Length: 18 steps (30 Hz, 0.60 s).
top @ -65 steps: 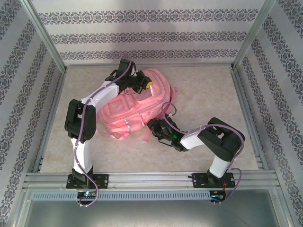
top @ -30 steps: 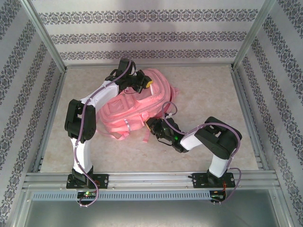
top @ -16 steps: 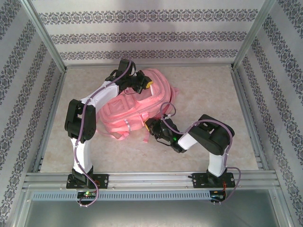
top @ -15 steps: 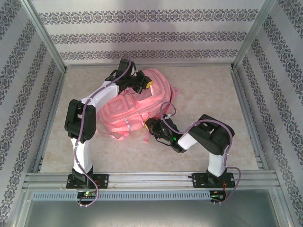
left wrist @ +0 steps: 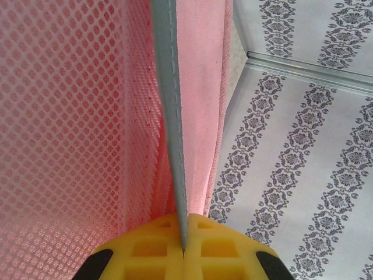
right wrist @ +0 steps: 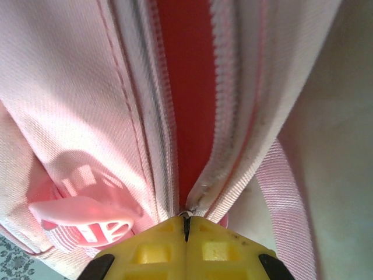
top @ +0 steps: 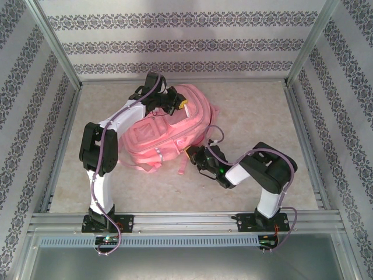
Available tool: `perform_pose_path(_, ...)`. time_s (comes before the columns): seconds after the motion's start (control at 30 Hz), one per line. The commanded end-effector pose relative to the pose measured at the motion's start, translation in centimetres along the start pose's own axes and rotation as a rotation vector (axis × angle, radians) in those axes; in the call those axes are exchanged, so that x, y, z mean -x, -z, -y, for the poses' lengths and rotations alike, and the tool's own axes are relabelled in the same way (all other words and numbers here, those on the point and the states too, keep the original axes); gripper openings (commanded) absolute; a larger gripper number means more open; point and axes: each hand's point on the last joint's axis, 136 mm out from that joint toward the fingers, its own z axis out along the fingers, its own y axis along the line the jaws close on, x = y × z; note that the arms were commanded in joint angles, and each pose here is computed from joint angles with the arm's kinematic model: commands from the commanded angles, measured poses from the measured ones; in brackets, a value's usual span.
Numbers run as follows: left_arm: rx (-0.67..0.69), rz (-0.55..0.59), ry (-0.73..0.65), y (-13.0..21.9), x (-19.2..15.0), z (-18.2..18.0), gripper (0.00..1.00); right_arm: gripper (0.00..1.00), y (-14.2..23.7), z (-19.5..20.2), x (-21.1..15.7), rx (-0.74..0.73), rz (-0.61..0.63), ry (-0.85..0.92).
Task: Pack the student bag
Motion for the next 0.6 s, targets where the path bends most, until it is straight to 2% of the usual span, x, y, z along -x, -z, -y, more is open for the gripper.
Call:
perform_pose_path(0.0,-0.001,-0.006,-0.030,0.7,0.5,0.2,0.00,0.00,0.9,0.7,1.6,-0.036,0.044,0.060)
perform_pose_path(0.2,0.034,-0.033,-0.055,0.7,0.1,-0.5,0.00,0.00,1.2,-0.1,3.3,-0.030,0.044,0.097)
perform_pose_path(0.3,0.044,-0.040,-0.063,0.8,-0.1,-0.6,0.00,0.00,1.1,-0.9,3.2,-0.028,-0.011,0.136)
perform_pose_path(0.43,0.045,-0.039,-0.066,0.9,-0.2,-0.5,0.00,0.24,0.6,-3.4,0.8,0.036,-0.168,0.216)
perform_pose_path(0.57,0.035,-0.037,-0.059,0.8,-0.1,-0.3,0.00,0.43,0.7,-3.3,-1.1,0.037,-0.206,0.198)
